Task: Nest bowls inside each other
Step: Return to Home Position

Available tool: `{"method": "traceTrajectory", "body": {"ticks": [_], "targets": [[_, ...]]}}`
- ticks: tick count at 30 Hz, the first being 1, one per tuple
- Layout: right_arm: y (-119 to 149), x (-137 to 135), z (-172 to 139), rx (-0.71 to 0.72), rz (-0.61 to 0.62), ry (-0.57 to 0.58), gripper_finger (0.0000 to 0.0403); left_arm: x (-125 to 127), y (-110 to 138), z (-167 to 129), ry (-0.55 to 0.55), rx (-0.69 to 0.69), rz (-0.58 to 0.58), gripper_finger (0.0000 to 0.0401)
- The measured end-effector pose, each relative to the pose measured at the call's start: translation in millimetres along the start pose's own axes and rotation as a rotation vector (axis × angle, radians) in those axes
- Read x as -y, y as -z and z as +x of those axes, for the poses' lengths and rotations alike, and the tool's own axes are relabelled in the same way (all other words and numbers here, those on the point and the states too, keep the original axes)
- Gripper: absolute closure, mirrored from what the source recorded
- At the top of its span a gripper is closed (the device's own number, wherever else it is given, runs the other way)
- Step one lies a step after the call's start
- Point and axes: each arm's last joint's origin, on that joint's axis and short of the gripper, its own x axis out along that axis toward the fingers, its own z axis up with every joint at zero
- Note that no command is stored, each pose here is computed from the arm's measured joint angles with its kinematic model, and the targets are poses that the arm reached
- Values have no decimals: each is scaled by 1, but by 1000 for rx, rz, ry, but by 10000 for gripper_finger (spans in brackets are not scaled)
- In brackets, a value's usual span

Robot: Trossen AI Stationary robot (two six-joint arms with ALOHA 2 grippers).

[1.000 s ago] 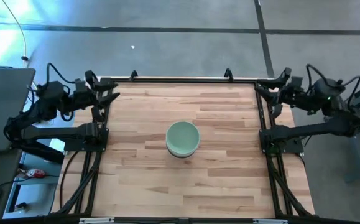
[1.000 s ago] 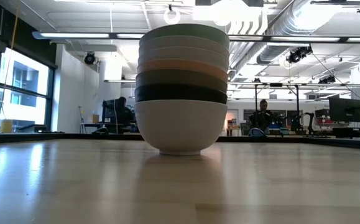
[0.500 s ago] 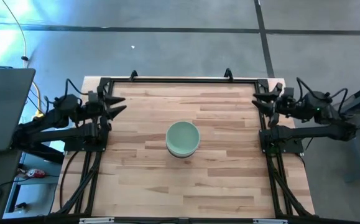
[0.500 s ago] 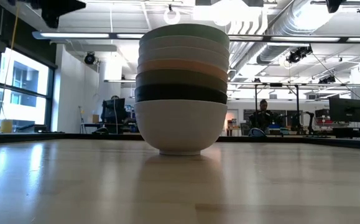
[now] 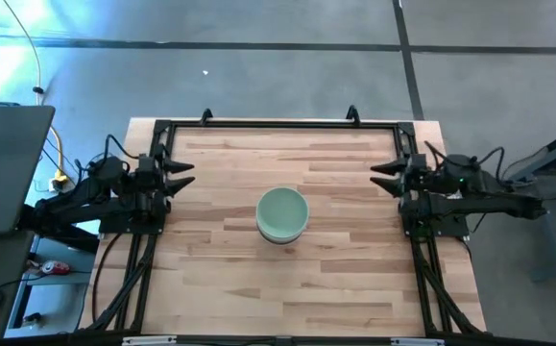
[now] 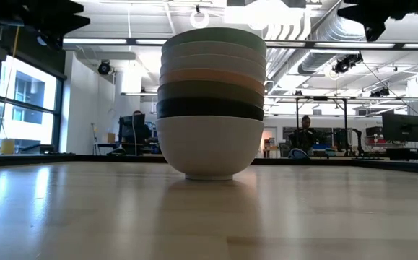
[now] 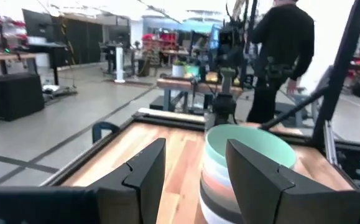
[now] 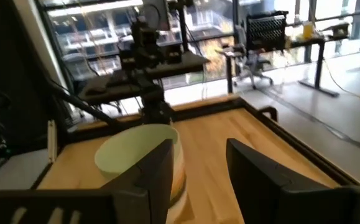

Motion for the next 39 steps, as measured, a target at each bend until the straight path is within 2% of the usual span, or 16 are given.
{"method": "traceTrajectory", "body": {"ticks": [5,8,12,20,27,35,39], "targets": [[11,-1,10,80,0,-42,263,-2,-2,0,-85,20,-40,245],[13,-1,11,81,-1,-56,263,-3,-1,0,-98,21,-53,245],[13,-2,10,79,1,-92,263,-2,9,6,-39,29,-52,245],[14,-3,10,71,-5,-145,263,0,53,24,52,-5,-63,245],[14,-5,10,57,-8,-208,263,4,60,26,139,0,-10,245],[15,-6,10,53,-28,-256,263,9,63,25,197,-19,16,245],[15,-6,10,50,-29,-257,263,10,74,27,203,-53,10,245]]}}
